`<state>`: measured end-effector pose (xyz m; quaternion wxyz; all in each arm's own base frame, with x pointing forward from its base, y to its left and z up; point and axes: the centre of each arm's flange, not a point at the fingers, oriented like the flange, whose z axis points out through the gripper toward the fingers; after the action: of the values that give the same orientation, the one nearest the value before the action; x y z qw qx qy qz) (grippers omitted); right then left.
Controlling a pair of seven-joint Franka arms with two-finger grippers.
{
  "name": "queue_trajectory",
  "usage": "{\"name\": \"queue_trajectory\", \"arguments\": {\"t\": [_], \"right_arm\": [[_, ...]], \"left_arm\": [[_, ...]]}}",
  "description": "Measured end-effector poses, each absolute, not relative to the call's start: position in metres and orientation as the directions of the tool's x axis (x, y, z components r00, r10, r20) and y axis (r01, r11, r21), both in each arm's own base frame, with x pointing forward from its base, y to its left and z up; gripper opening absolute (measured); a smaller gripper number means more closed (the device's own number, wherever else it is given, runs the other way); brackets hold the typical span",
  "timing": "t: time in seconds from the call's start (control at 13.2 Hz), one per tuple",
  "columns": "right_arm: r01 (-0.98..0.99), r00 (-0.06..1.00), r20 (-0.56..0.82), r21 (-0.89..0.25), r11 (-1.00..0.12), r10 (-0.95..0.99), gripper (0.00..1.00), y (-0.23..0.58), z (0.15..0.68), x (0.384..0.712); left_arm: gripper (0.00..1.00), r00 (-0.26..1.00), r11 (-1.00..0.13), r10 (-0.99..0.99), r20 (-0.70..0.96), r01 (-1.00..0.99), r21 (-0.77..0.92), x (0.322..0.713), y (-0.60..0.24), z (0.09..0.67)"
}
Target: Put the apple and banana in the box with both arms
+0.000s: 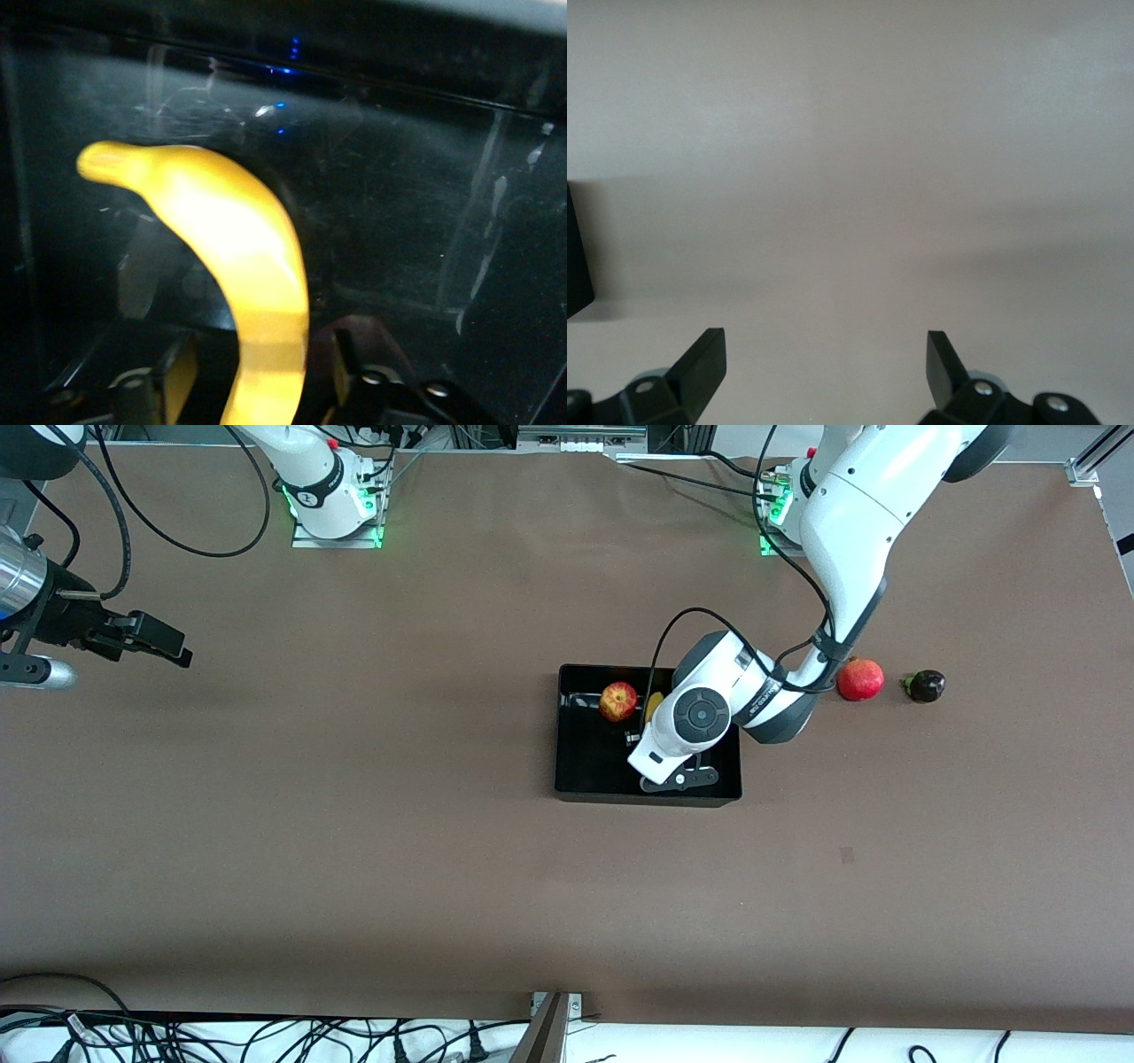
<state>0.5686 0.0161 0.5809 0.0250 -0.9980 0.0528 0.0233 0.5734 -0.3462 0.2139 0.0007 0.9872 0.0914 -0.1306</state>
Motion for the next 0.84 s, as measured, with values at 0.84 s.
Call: {"name": "queue_trajectory", "arguments": {"t": [0.84], "right_arm": [[-0.107, 0.993, -0.048, -0.047, -0.993, -0.104, 1.00, 0.016, 0.581, 0.569]], "left_arm": [[1.00, 0.963, -0.962, 0.269, -0.014, 0.268, -0.061, 0.584, -0.090, 0.572]]}}
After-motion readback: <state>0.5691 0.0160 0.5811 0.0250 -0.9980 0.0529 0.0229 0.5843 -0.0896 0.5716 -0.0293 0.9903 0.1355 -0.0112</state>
